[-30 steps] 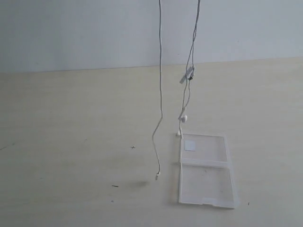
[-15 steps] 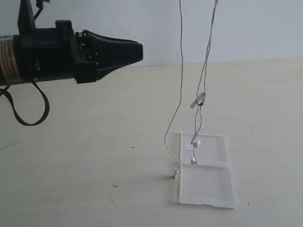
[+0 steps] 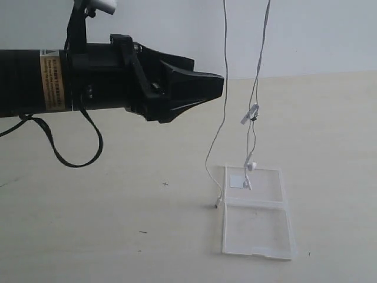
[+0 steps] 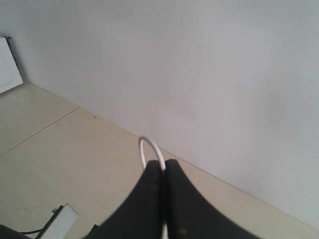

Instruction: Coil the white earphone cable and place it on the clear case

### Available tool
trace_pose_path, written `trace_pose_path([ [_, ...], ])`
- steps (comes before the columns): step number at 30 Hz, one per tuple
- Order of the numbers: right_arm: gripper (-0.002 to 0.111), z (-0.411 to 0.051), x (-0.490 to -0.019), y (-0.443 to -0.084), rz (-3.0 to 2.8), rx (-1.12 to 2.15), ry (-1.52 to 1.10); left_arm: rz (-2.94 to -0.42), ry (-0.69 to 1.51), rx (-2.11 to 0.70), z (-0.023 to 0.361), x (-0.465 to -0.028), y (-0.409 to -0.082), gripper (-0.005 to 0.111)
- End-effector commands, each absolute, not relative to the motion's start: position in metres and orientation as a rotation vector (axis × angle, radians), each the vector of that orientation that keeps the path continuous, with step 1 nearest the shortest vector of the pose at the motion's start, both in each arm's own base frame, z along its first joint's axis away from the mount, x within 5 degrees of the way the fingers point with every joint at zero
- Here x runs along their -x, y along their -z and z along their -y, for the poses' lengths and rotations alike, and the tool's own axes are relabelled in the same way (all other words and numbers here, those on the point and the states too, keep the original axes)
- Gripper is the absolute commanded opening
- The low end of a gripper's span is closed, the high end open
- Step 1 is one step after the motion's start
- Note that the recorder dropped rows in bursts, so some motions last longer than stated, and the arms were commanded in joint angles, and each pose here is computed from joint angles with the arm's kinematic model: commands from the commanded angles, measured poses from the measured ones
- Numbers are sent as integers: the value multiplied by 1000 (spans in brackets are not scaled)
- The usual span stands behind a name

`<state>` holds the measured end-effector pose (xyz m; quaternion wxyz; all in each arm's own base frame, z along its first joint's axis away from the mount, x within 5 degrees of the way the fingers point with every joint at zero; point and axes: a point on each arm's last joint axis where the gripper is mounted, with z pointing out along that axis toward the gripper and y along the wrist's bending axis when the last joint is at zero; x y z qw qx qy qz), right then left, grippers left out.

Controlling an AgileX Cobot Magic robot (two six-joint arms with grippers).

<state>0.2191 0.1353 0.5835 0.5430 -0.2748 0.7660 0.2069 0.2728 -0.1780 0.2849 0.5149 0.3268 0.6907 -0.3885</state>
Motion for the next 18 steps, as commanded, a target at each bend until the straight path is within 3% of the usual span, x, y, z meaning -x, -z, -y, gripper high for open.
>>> trace_pose_path([
  [1, 0, -134, -216, -586, -1809, 643, -494, -1658, 926, -734, 186, -277, -291, 79],
  [18, 0, -137, -213, -587, -1802, 659, -556, -1657, 999, -772, 221, -288, -283, 77],
])
